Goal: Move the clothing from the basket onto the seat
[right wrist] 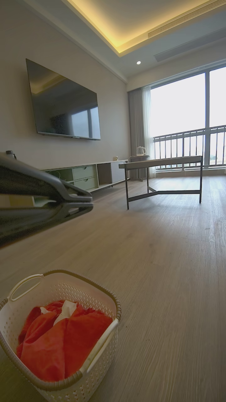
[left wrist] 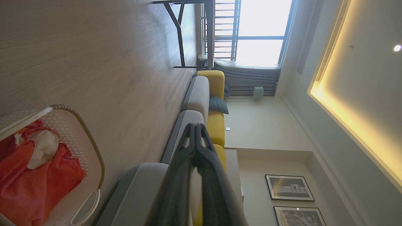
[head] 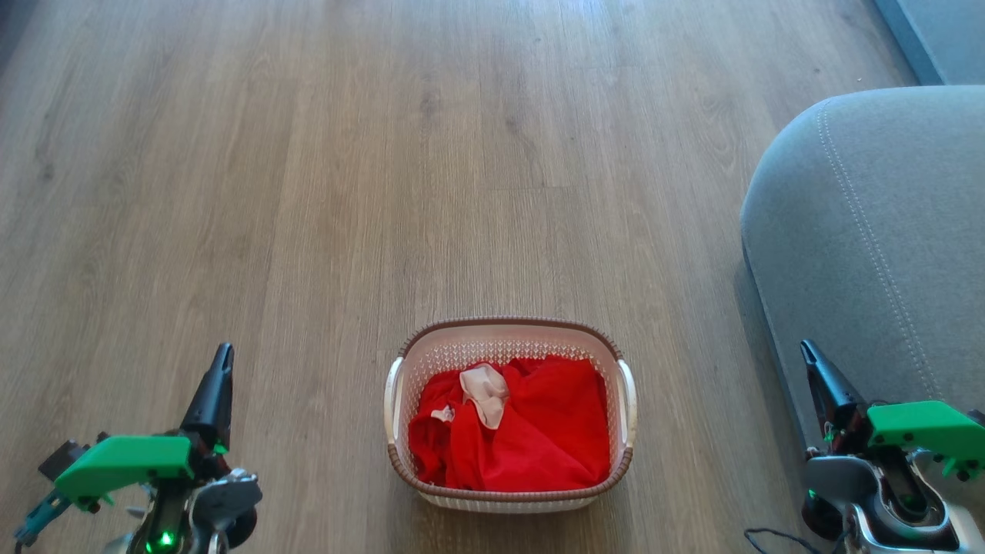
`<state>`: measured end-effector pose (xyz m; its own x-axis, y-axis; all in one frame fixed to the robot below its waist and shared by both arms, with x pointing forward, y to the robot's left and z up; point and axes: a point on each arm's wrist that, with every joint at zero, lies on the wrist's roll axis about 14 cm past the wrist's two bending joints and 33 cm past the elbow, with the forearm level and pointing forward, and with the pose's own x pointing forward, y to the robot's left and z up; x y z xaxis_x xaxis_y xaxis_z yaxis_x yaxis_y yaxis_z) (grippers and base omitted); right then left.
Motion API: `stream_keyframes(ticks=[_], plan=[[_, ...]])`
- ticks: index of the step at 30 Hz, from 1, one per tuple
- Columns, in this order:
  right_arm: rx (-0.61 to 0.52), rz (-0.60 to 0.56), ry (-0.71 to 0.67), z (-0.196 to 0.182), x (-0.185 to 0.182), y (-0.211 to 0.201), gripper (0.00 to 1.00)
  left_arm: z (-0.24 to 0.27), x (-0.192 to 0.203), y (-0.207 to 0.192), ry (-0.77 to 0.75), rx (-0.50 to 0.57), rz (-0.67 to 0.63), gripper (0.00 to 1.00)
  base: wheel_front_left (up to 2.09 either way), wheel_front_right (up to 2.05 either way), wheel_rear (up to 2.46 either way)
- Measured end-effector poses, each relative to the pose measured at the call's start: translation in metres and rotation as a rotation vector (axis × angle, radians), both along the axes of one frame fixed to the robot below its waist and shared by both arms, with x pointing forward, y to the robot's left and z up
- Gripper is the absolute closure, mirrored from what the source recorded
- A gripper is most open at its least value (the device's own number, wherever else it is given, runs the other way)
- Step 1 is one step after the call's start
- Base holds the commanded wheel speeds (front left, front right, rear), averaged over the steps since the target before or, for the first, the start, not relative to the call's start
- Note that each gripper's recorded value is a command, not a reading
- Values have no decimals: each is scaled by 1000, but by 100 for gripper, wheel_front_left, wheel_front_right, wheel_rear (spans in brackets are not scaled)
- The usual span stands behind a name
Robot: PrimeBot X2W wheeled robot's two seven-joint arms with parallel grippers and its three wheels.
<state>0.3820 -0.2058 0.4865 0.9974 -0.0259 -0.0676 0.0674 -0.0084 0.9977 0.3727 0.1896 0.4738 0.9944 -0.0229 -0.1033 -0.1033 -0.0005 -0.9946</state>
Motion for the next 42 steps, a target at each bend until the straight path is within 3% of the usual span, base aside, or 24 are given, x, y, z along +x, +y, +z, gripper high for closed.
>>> stream_keyframes(ticks=[12,13,22,42], plan=[[0,0,0,0,0,0,100,0,0,0,0,0,0,100,0,0,0],[0,0,0,0,0,0,0,0,0,0,0,0,0,0,0,0,0],[25,-5,180,-58,-30,4,0,-67,-42,1,216,-14,12,0,0,0,0],[-72,40,129,-39,-7,18,0,-49,-17,-3,161,88,6,0,0,0,0]])
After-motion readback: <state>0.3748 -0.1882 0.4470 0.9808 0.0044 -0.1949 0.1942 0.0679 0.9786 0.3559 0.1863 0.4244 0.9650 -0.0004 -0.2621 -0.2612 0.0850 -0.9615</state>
